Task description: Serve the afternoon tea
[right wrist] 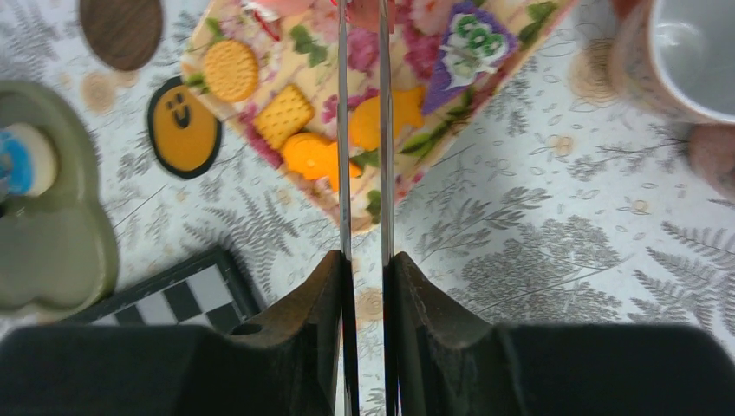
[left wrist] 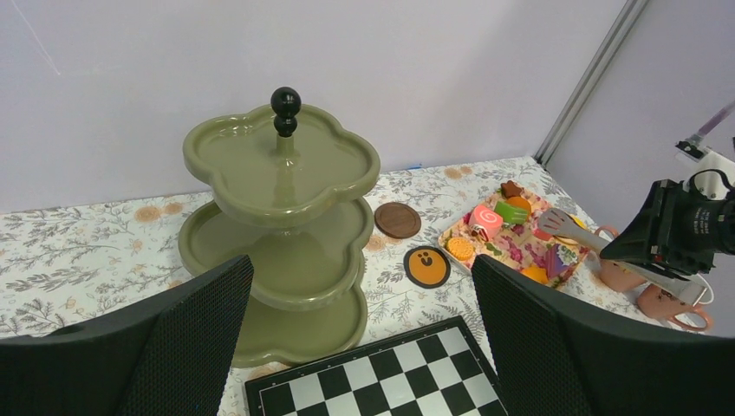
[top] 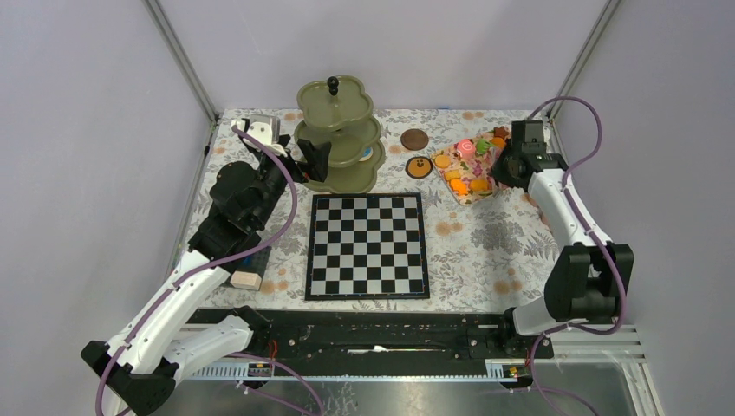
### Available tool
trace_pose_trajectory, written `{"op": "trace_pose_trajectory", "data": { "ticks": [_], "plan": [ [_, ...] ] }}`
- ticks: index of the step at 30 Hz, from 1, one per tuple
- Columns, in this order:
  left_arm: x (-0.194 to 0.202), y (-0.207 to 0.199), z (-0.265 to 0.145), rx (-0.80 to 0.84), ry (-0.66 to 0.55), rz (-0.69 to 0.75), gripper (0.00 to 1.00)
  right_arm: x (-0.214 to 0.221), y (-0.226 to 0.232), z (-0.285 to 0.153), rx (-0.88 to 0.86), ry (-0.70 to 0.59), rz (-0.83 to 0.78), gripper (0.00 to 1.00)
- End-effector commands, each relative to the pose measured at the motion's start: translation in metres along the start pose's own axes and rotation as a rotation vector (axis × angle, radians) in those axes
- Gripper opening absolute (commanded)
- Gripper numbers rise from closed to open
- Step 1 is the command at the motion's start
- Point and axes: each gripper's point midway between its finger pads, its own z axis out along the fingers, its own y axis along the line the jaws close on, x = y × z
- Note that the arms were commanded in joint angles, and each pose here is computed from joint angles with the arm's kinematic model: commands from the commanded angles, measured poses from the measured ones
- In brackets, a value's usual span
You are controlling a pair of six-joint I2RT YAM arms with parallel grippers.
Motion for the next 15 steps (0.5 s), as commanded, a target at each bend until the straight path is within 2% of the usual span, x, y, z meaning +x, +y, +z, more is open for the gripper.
{"op": "trace_pose_trajectory", "data": {
  "ticks": [1,10,12,15],
  "plan": [
    [-0.007,-0.007,0.002,0.03,-0.032,-0.016,0.99,0.006,0.039,-0.026,-0.251,0.012,-0.02,0.22],
    [-0.005,-0.006,0.004,0.026,-0.026,-0.017,0.99,0.049,0.138,-0.102,-0.845,0.16,-0.075,0.23],
    [-0.004,-0.005,0.004,0.02,-0.025,-0.014,0.99,0.055,0.163,-0.12,-0.931,0.155,-0.106,0.23],
    [-0.005,-0.003,0.004,0.008,-0.025,-0.009,0.99,0.049,0.188,-0.131,-1.018,0.143,-0.048,0.24]
  ]
}}
